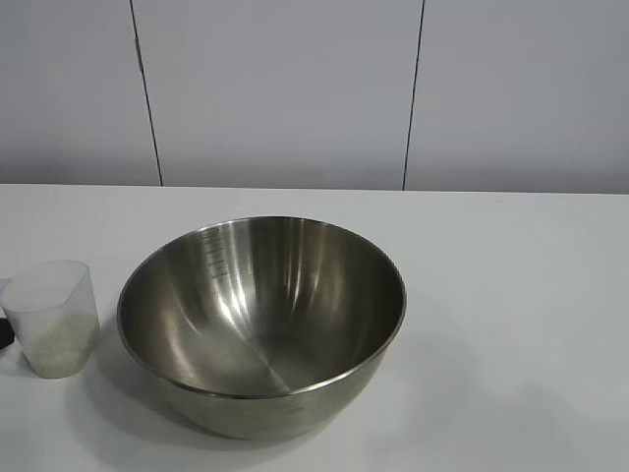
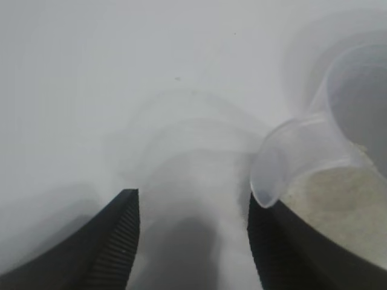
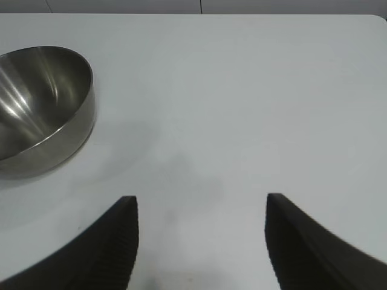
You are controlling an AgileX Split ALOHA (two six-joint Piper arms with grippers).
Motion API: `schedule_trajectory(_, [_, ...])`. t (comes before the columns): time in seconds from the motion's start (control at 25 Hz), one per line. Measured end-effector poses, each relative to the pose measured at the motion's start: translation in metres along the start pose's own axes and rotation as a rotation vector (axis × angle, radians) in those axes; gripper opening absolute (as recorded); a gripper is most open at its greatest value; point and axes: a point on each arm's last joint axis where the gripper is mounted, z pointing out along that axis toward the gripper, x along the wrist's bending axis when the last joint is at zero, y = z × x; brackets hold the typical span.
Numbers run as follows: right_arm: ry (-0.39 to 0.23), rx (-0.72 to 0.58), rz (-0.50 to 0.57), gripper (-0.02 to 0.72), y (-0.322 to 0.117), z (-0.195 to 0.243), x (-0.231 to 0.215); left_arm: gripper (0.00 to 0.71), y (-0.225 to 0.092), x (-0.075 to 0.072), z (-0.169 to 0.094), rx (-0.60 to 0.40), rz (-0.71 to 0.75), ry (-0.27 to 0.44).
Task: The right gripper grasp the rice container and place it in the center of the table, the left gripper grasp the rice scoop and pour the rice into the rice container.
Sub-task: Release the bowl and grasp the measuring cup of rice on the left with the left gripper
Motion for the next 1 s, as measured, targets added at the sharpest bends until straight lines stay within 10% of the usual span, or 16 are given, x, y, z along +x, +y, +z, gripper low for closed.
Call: schedule_trajectory(1.0, [0.0, 0.0, 0.0, 0.419, 0.0, 0.0, 0.0, 0.381, 0.0069, 0.0035, 0.0069, -0.031, -0.06, -0.005])
